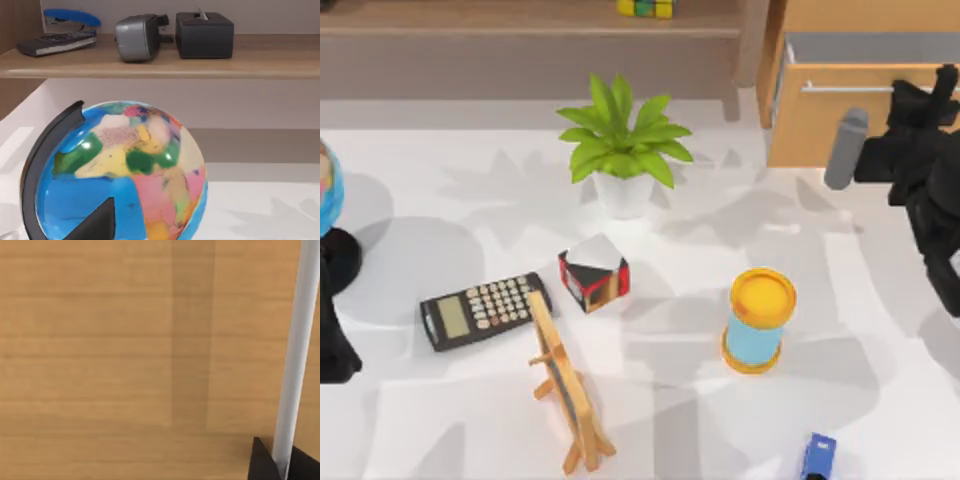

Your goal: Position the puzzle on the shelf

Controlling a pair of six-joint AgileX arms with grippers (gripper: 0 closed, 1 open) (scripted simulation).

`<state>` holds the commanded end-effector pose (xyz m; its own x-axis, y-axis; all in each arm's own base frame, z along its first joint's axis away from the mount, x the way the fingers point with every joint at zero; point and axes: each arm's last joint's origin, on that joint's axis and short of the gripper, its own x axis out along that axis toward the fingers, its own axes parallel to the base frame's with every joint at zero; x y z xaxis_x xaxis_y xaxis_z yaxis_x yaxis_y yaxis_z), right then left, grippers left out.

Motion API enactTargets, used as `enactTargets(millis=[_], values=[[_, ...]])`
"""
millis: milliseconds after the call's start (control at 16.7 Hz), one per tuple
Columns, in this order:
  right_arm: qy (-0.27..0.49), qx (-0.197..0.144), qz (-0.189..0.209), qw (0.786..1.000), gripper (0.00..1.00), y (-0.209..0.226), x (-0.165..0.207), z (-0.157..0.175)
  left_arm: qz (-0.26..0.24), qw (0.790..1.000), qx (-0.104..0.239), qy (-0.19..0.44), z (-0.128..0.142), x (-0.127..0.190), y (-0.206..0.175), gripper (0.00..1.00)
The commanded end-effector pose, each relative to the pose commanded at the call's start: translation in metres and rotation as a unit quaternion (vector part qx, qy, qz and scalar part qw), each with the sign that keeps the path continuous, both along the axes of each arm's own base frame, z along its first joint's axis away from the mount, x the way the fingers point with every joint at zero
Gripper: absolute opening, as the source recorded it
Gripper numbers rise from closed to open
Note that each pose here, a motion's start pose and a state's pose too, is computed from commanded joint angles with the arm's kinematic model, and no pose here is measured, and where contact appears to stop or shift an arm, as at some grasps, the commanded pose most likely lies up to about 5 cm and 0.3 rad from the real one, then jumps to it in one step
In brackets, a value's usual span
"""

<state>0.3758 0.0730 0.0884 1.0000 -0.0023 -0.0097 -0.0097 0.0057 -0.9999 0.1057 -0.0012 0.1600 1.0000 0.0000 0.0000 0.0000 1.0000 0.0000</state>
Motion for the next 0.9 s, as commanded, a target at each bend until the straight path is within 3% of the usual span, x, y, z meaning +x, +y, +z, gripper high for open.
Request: enactTargets(millis=[660,900], values=[[0.000,0.000,0.001,1.000,0.00,0.000,0.060,0.000,0.000,1.000,0.000,0.000,0.000,0.000,0.000,1.00],[0.000,0.000,0.000,1.000,0.00,-0.001,0.063,0.000,0.000,1.000,0.000,0.000,0.000,0.000,0.000,1.00]])
